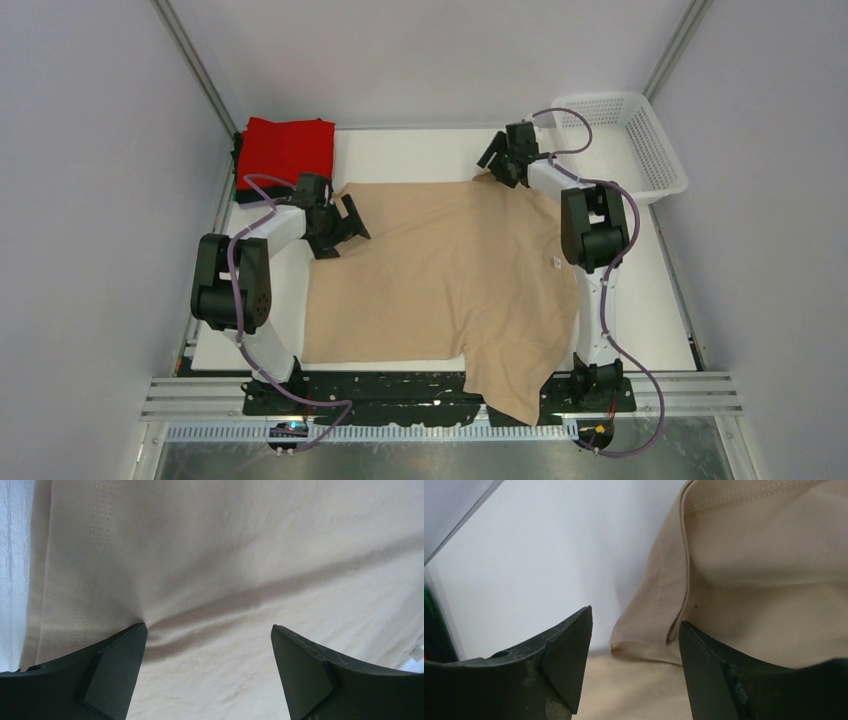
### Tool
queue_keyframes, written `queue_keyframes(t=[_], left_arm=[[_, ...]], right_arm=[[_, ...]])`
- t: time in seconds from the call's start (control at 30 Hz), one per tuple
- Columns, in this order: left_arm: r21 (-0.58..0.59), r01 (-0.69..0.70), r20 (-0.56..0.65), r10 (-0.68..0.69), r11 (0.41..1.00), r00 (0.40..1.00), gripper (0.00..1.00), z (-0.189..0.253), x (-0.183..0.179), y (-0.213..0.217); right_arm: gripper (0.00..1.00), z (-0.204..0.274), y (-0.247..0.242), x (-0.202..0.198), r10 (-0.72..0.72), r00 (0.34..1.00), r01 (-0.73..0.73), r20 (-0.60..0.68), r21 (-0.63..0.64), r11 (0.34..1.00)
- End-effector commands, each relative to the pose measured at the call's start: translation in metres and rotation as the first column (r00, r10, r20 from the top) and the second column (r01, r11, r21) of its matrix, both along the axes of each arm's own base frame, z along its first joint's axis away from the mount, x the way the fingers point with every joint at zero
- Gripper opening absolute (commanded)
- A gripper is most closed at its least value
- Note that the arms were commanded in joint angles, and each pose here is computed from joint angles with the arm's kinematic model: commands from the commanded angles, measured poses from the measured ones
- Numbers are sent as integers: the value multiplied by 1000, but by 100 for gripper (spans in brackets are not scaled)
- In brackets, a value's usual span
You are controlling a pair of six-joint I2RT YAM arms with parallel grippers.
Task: Fold and stack the t-shirts
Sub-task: Flatten out the tshirt
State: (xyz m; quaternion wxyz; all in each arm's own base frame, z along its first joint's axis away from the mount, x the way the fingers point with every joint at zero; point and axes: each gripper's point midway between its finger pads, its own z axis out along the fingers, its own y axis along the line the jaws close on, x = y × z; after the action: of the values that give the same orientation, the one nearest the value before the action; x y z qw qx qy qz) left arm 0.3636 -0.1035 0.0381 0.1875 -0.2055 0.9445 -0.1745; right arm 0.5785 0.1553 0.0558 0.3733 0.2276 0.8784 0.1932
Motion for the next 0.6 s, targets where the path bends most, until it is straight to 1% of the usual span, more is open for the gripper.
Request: queue_keyframes(t=[0.0,0.03,0.07,0.1,0.13,0.17,0.2,0.23,0.27,0.3,0.33,0.37,0.4,0.43,0.47,0.5,0.53,0.57], left_arm=[[-19,10,37,-10,1000,999,100,15,6,-2],[-20,11,38,-10,1000,999,100,15,7,-3],[-20,12,38,-12,1000,999,100,15,7,-3],[-20,13,38,-13,1000,999,99,16,7,-3],[-19,14,37,-13,1000,999,100,15,6,-2],[-17,13,40,-13,1000,999,100,16,7,-2],[-16,14,38,-13,1000,999,100,15,6,-2],[-16,15,41,-14,1000,999,100,16,7,-2],[-16,15,41,-14,1000,999,100,16,7,-2],[-17,15,41,-15,1000,999,100,16,7,-2],[-18,16,45,-15,1000,999,100,17,8,-3],[-22,17,48,-16,1000,999,100,17,9,-3],[-26,19,47,-18,999,999,100,17,8,-4],[-30,20,47,-19,999,999,100,17,9,-5],[-33,22,47,-20,999,999,100,17,9,-5],[-38,22,47,-20,999,999,100,17,10,-6],[-40,24,48,-22,999,999,100,18,11,-7],[-42,26,50,-23,999,998,100,18,11,-8]], right_arm=[[68,26,-3,38,-127,986,119,106,83,989],[62,18,-4,41,-136,986,129,99,77,989],[57,24,-4,47,-142,983,133,118,81,988],[46,20,-5,50,-148,982,140,117,74,987],[40,25,-7,55,-150,980,142,133,66,988],[31,22,-8,57,-153,979,148,134,50,988],[26,30,-8,61,-137,979,134,153,27,991],[19,26,-9,63,-130,981,131,147,4,991],[15,35,-8,67,-105,981,111,161,-29,993],[9,33,-7,68,-86,983,96,161,-52,994],[6,43,-6,73,-47,982,64,184,-89,994],[6,48,0,78,-13,980,33,198,-97,995],[5,50,3,80,39,977,-11,209,-136,991],[5,43,13,80,90,975,-62,202,-144,988],[5,52,18,84,144,965,-104,221,-183,978],[5,41,30,81,201,958,-162,203,-192,968],[5,50,40,83,252,941,-204,224,-216,955],[6,48,46,84,277,936,-233,217,-210,950]])
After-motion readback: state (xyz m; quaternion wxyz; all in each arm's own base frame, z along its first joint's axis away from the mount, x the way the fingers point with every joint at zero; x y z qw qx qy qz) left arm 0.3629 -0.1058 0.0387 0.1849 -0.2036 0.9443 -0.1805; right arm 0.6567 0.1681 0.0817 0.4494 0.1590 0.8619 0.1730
